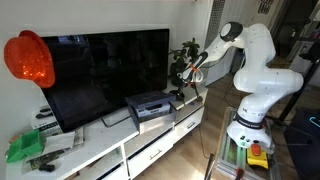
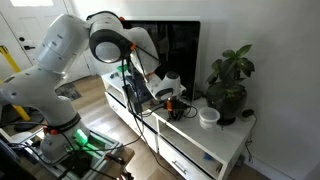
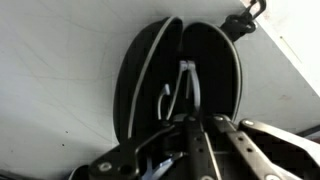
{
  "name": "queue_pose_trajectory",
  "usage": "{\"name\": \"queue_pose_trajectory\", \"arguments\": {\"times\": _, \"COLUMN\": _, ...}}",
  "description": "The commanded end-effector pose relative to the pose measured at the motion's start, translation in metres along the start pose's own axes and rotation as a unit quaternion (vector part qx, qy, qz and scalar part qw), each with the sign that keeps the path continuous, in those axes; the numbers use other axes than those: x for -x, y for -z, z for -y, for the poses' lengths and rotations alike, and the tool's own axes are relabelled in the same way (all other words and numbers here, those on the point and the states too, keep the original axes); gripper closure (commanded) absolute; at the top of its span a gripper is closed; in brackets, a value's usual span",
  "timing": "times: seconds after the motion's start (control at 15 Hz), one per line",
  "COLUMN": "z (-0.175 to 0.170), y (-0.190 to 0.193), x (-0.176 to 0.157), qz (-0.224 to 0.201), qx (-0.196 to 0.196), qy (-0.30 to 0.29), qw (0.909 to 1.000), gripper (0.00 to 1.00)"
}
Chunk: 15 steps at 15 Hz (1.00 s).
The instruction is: Move the spectacle case to the top of the television stand then put the white glasses on the stand
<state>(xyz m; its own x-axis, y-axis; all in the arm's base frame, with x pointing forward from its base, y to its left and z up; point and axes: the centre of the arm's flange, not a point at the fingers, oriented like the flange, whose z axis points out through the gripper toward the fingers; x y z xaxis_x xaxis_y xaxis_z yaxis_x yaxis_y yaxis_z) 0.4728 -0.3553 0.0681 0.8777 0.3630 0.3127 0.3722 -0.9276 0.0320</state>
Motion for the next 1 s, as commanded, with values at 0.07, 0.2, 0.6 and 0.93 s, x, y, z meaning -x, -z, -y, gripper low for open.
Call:
{"name": "queue_pose_trajectory", "arguments": {"times": 0.07, "z": 0.019, "y": 0.043, "x": -0.014, "qz": -0.003, "qx": 0.007, "qy": 0.013, "qw": 0.9999, "gripper": 0.99}}
{"name": "queue_pose_trajectory", "arguments": {"times": 0.2, "z": 0.029, "y": 0.061, "x": -0.020, "qz": -0.011, "qx": 0.017, "qy": 0.016, "qw": 0.9997, "gripper": 0.99}}
{"name": "queue_pose_trajectory", "arguments": {"times": 0.6, "z": 0.038, "y": 0.092, "x": -0.015, "qz": -0.016, "qx": 0.051, "qy": -0.007, "qw": 0.9985, "gripper": 0.99}}
{"name": "queue_pose_trajectory", "arguments": {"times": 0.93, "z": 0.022, "y": 0.095, "x": 0.031, "qz": -0.021, "qx": 0.099, "qy": -0.069, "qw": 0.9925, "gripper": 0.99}}
